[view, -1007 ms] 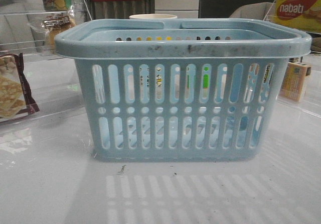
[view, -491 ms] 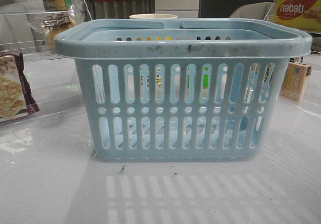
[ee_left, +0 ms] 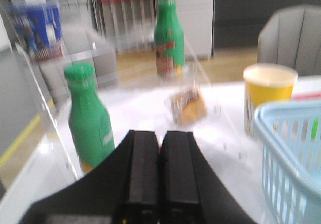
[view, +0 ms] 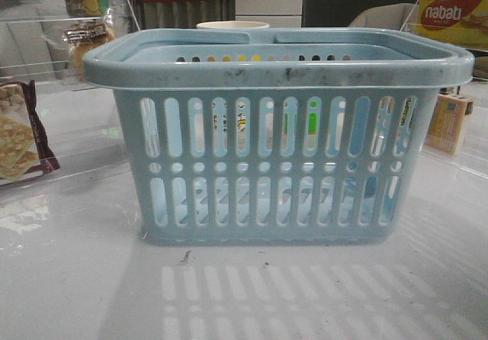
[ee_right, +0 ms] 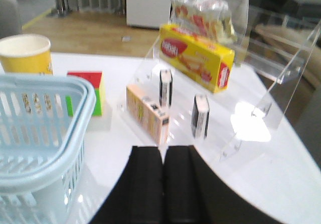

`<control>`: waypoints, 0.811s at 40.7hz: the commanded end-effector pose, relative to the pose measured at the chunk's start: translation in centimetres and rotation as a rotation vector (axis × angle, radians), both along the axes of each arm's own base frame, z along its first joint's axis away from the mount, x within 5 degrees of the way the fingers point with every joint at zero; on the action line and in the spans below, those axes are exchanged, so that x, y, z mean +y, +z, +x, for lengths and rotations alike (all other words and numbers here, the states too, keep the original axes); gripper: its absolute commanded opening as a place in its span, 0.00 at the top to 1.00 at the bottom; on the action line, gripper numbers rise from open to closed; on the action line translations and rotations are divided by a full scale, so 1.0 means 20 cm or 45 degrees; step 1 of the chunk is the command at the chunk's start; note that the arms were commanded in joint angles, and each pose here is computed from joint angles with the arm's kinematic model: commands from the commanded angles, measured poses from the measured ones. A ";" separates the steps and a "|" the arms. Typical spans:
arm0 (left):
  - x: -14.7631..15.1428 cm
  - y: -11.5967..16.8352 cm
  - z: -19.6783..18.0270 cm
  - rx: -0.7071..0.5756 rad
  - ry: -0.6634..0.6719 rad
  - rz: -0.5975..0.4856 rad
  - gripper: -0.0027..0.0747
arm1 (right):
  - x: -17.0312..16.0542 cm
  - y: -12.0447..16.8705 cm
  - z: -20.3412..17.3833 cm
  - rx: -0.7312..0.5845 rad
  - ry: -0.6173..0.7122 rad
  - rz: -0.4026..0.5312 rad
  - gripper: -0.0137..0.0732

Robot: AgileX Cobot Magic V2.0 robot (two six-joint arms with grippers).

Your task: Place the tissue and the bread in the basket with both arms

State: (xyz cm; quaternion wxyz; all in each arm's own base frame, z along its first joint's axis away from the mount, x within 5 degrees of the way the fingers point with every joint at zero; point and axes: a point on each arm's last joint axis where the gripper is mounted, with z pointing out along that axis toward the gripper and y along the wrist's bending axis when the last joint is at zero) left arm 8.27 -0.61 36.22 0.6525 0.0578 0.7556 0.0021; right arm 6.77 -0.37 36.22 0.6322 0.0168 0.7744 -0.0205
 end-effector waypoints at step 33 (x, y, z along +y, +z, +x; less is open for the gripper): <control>-0.05 -0.25 0.45 0.565 -0.013 -0.011 0.28 | -0.03 -0.19 0.40 0.469 -0.002 0.000 0.18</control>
